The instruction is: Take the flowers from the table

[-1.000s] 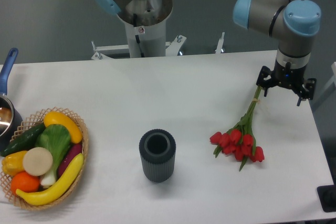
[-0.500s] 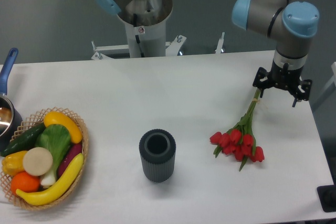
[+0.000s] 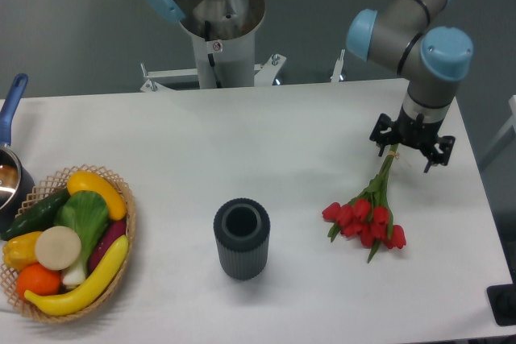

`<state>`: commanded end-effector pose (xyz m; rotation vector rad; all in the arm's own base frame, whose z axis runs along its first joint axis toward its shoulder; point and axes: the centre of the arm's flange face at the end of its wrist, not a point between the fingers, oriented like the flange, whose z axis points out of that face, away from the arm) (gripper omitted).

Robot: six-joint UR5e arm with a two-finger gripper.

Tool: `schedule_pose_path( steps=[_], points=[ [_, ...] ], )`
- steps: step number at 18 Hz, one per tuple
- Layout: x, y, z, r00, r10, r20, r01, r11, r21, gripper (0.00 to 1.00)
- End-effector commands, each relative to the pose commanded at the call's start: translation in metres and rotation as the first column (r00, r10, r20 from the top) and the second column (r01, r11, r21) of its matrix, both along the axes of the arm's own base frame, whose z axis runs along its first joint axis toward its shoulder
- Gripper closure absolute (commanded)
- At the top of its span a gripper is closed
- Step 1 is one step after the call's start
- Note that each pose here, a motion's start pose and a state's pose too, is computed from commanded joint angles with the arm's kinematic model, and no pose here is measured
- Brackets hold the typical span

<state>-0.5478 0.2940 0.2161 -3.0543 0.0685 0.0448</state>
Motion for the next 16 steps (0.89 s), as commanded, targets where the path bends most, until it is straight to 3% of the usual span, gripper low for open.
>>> schedule_pose_path(
  steps=[5, 8, 14, 16],
  points=[
    [0.003, 0.002, -0.019, 0.998, -0.050, 0.029, 0.050, 0.999, -0.010, 0.08],
    [0.006, 0.002, -0.023, 0.997, -0.071, 0.036, 0.072, 0.997, -0.015, 0.22],
    [0.005, 0.001, -0.021, 0.997, -0.067, 0.033, 0.067, 0.998, -0.014, 0.90],
    [0.006, 0.001, -0.019, 0.997, -0.065, 0.030, 0.066, 0.998, -0.015, 0.96]
  ],
)
